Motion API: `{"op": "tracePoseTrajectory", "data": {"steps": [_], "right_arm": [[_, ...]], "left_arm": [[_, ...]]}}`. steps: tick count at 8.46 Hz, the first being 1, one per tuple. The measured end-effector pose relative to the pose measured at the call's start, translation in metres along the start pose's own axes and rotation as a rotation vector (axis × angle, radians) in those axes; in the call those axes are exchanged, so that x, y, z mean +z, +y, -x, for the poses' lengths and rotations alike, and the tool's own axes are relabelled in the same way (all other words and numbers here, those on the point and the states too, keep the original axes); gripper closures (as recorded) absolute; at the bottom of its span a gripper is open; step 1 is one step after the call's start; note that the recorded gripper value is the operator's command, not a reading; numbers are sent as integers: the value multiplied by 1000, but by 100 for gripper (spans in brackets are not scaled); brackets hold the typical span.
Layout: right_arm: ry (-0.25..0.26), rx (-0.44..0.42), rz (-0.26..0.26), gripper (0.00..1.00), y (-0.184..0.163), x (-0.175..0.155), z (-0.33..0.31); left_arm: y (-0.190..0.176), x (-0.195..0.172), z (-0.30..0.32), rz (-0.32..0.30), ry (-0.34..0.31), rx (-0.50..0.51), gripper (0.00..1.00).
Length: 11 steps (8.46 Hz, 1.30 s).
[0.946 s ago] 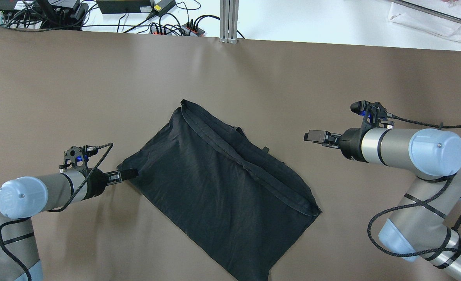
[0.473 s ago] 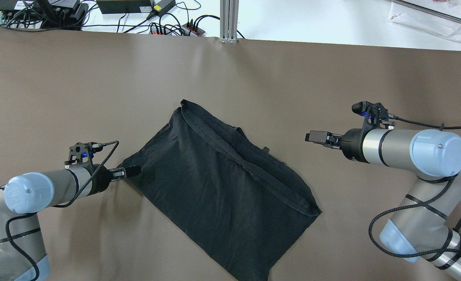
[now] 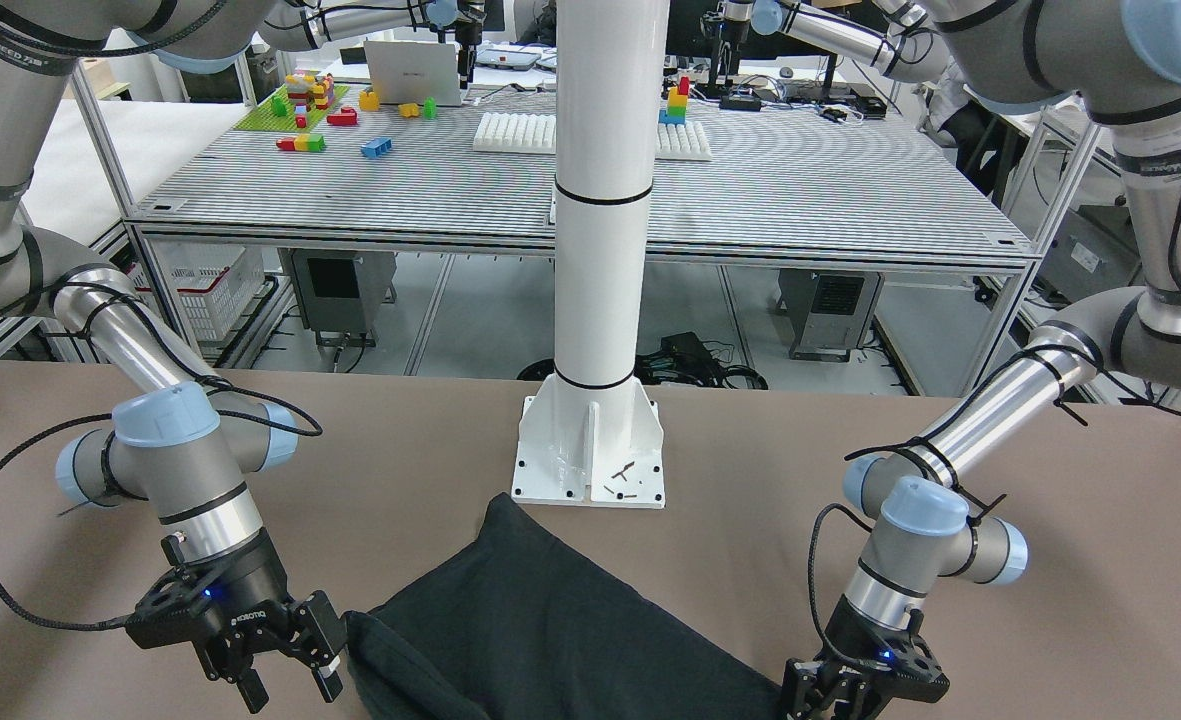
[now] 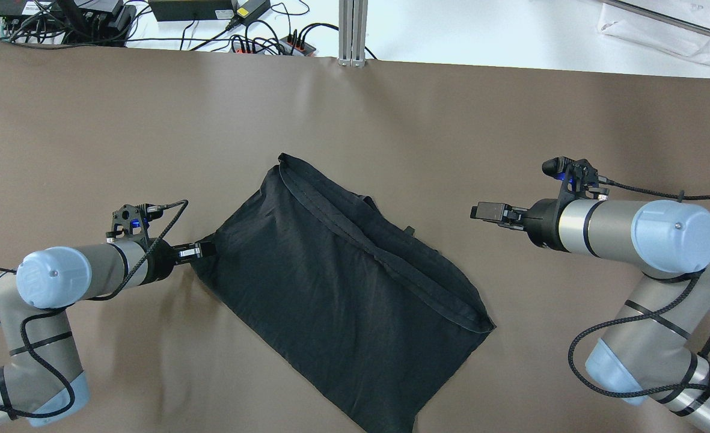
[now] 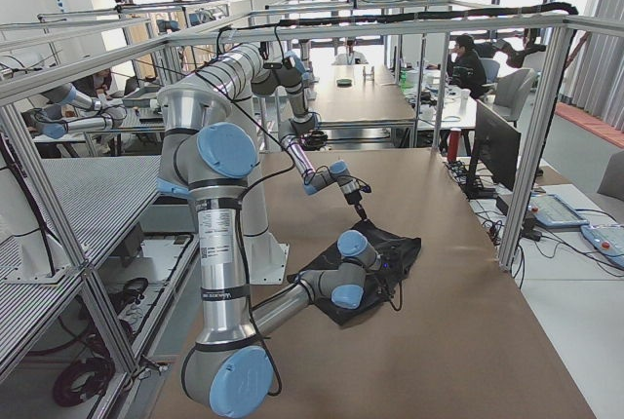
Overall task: Fold clothes
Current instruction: 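Grasp the shirt's side edge nearest the left gripper, then drag the shirt edge away from the robot with the left gripper to straighten it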
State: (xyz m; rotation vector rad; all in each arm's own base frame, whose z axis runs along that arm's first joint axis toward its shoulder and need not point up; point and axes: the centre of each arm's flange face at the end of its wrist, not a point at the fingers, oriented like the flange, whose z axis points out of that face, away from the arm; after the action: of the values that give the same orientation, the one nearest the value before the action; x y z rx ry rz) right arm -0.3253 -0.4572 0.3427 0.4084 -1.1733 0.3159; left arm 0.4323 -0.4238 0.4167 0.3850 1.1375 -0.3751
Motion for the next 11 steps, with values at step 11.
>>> {"op": "tracePoseTrajectory", "data": {"steps": [11], "right_arm": [[-6, -4, 4, 6, 2, 2, 4]], "left_arm": [[-143, 57, -32, -109, -48, -60, 100]]}}
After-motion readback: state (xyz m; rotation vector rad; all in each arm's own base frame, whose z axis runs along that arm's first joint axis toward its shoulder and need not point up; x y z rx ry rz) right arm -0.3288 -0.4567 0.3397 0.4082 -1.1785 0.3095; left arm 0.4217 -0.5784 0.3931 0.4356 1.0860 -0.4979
